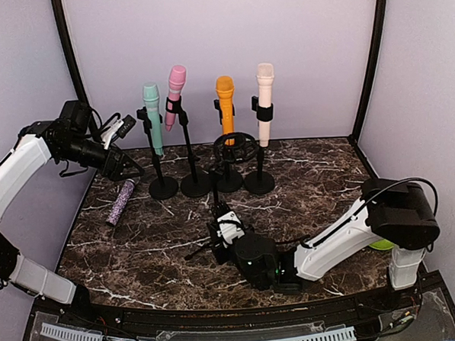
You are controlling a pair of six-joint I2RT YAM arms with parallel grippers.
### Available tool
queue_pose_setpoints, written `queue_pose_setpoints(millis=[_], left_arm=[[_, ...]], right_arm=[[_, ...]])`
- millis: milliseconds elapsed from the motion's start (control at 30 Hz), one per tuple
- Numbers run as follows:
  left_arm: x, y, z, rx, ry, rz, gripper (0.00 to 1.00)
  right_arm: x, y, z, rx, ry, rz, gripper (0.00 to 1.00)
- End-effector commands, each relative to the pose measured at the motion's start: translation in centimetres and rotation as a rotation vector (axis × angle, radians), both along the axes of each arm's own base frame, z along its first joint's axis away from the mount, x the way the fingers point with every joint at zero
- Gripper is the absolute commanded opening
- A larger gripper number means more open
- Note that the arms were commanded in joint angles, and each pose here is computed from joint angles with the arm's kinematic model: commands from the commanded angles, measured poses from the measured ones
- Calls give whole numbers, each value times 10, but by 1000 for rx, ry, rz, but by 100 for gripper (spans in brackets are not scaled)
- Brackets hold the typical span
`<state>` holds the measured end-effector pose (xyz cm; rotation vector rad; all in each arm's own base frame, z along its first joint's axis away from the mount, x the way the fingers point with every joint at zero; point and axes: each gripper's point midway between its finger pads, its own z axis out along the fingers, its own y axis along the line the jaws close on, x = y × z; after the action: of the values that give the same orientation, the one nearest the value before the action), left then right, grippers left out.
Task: Remove the microphone from the stand
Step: Adjust the microphone stand at the center of the board.
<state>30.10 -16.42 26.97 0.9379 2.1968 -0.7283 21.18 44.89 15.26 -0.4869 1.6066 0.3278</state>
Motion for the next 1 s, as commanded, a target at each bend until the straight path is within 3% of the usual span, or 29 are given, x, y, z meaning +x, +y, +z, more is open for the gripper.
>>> queue_pose_setpoints(millis=[0,100,300,533,633,733,867,967], left_arm=[[-15,1,3,8,-9,-20,78],[-21,2,0,16,-16,-39,78],[-34,1,0,12,-25,-74,78],[-37,-1,7,-5,-49,-85,77],[-36,-5,11,-24,-44,-88,77],[-33,-11,19,-51,-48,-91,77],[-32,-21,24,-101,-35,-115,78],[-30,-22,20,-94,-27,-121,78]], right_arm=[[-30,20,30,29,-70,335,17],[-37,27,25,5,-23,497,23],[-42,36,7,-80,-5,740,47],[-20,36,-6,-87,-13,894,58],[-7,34,-7,-122,-8,870,60],[8,22,2,-123,-20,742,77],[14,2,10,-102,46,538,90],[15,-1,-8,-209,132,325,97]])
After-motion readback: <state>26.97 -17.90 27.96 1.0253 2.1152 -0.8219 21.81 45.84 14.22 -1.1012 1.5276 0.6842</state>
